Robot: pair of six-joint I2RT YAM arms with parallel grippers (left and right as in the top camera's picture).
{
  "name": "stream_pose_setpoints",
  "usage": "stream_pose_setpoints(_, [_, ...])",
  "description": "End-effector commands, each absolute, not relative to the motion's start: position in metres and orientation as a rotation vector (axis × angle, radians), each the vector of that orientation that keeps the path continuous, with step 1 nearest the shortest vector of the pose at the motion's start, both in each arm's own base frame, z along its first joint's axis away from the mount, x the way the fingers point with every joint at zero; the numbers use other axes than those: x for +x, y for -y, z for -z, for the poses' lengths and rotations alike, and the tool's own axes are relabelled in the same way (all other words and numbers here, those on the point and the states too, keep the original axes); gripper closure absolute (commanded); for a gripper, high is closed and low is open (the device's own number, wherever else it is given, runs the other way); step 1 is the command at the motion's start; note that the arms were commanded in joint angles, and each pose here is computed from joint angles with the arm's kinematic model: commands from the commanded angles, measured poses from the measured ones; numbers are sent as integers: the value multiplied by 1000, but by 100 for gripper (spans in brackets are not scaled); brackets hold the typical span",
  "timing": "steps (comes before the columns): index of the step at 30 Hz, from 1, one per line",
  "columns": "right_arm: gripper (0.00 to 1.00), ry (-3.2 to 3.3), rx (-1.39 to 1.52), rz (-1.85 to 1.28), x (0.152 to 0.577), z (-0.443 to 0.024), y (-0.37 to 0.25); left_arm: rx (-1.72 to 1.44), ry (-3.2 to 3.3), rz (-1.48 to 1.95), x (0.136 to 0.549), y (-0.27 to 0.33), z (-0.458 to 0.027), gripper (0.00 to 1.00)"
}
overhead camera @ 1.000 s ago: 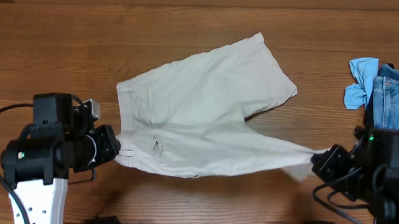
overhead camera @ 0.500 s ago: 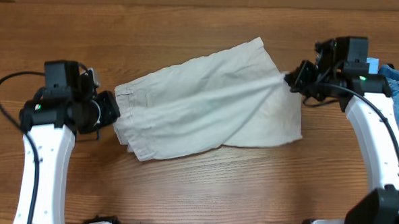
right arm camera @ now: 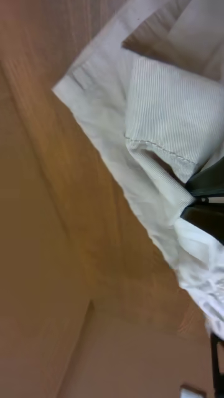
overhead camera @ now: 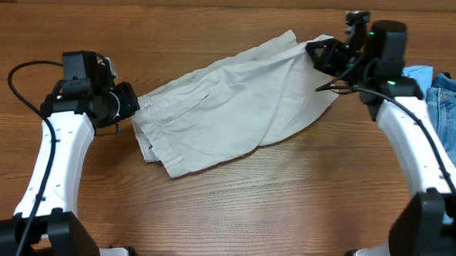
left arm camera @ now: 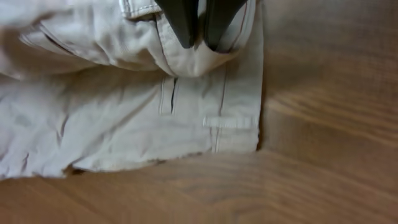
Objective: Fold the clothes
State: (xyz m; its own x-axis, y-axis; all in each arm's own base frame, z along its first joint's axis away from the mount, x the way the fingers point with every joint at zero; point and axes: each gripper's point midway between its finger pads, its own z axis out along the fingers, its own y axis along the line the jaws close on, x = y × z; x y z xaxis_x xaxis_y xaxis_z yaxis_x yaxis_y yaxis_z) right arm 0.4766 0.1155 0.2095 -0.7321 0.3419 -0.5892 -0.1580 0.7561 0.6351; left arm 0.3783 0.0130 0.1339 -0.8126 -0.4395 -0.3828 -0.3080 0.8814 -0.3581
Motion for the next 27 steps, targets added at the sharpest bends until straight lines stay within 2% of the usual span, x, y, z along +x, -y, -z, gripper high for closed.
stream_pose_setpoints(1, [96, -2299, 171, -824, 492, -165, -127, -537, -2530, 295, 391, -28, -144, 96])
stream_pose_setpoints(6, [95, -2367, 263, -790, 505, -114, -124, -557, -2561, 250, 391, -34, -130, 91])
stream_pose_setpoints(11, [95, -2378, 279, -785, 506, -106, -123, -574, -2616, 249, 400, -35, -99, 85])
stream_pose_setpoints(12, [89, -2374, 276, -785, 507, -107, -123, -579, -2630, 249, 403, -35, -88, 77])
stream_pose_setpoints(13, [72, -2374, 277, -785, 507, -107, -123, -580, -2636, 248, 404, -36, -83, 66])
stream_pose_setpoints(14, [49, -2374, 277, -786, 507, -107, -123, -583, -2640, 246, 405, -37, -80, 48])
stream_pose_setpoints(15, [31, -2377, 278, -785, 506, -106, -123, -572, -2633, 239, 407, -40, -81, 33])
stream_pose_setpoints(16, [25, -2382, 284, -784, 506, -105, -121, -567, -2621, 229, 408, -47, -86, 5])
stream_pose_setpoints(17, [21, -2388, 290, -784, 505, -105, -119, -587, -2608, 222, 409, -55, -92, 0])
stream_pose_setpoints(20, [19, -2424, 342, -786, 499, -98, -103, -659, -2580, 278, 405, -77, -121, 0])
stream_pose_setpoints(22, [21, -2431, 359, -827, 494, -102, -96, -583, -2584, 406, 402, -68, -140, 12])
stream_pose_setpoints(23, [28, -2423, 349, -885, 491, -110, -96, -542, -2582, 470, 402, -60, -149, 21])
stream_pose_setpoints(24, [37, -2407, 323, -973, 486, -122, -100, -458, -2569, 570, 401, -46, -163, 44])
stream_pose_setpoints(25, [51, -2390, 290, -1059, 480, -135, -105, -379, -2550, 664, 401, -29, -177, 82])
stream_pose_setpoints(26, [75, -2364, 226, -1190, 471, -153, -117, -307, -2533, 724, 398, -11, -190, 96])
stream_pose_setpoints(27, [83, -2351, 191, -1255, 466, -160, -124, -249, -2531, 726, 398, -2, -193, 96])
